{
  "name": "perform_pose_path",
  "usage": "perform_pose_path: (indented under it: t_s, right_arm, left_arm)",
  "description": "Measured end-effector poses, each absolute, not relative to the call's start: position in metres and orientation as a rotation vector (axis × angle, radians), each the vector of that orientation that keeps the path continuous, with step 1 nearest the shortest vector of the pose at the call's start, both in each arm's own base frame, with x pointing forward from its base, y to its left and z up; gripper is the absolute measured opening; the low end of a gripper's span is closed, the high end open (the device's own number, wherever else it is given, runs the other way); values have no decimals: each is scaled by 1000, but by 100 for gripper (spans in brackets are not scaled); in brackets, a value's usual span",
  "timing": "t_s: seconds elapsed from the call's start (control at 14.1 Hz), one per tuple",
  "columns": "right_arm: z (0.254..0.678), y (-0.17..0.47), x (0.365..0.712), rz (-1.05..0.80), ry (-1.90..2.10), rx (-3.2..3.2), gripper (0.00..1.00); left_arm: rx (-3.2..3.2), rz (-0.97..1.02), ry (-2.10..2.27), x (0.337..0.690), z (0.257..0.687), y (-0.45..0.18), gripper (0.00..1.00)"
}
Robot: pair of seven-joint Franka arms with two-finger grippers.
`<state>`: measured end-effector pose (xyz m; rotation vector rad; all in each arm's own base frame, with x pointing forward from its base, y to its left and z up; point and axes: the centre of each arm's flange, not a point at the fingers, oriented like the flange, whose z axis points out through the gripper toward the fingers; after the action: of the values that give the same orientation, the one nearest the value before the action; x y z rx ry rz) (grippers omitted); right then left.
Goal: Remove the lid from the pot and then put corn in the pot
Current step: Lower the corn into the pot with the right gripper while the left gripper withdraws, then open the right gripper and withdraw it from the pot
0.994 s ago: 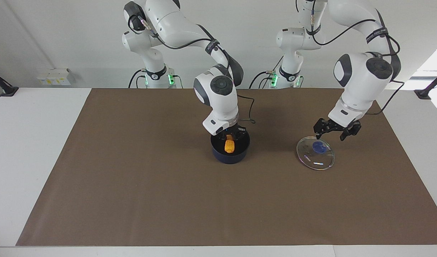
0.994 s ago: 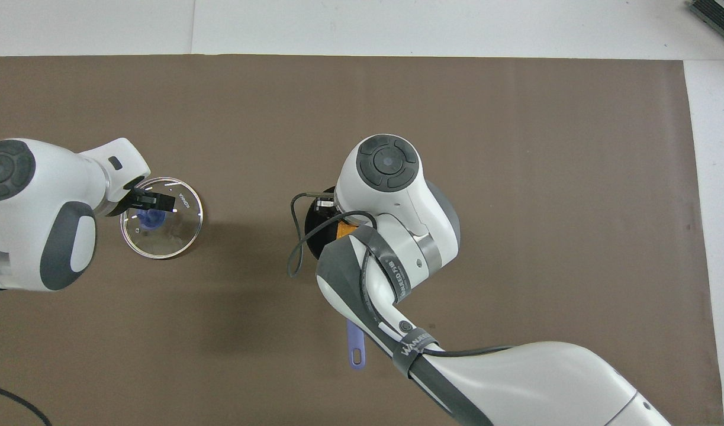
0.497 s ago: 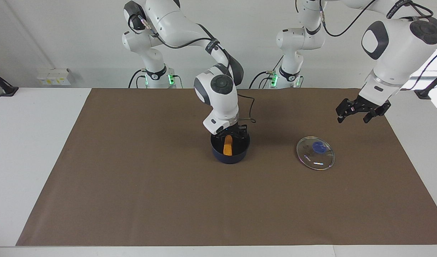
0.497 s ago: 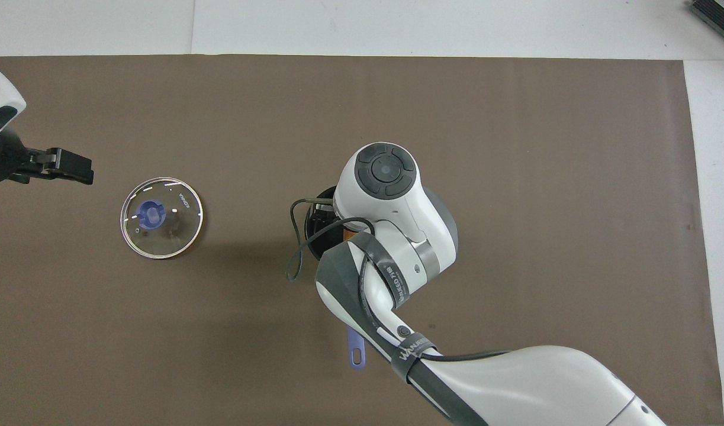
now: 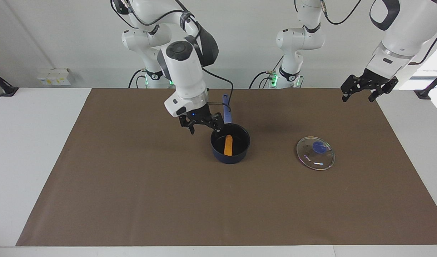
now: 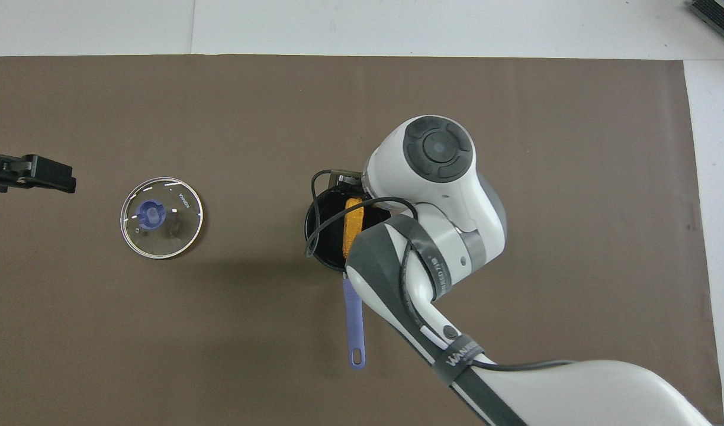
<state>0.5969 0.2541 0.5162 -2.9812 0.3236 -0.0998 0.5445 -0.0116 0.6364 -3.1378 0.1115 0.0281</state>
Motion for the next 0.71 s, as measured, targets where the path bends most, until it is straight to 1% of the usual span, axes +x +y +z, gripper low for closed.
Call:
perform_pose_path:
  t_s: [0.14, 0.35, 0.5, 0.71]
  right_arm:
    - [540, 216, 592, -71, 303, -3009, 100]
    - [573, 147, 586, -44, 261, -3041, 100]
    - [596, 101, 579, -59, 279, -3046, 100]
    - [623, 71, 569, -101, 326, -3046, 100]
  left_arm:
    - [-3138, 31, 114, 541, 648, -13, 100]
    - [-3138, 25, 122, 541, 650, -15, 100]
    - [-3138, 26, 128, 541, 650, -18, 100]
    - [-3140, 26, 129, 541, 649, -18, 100]
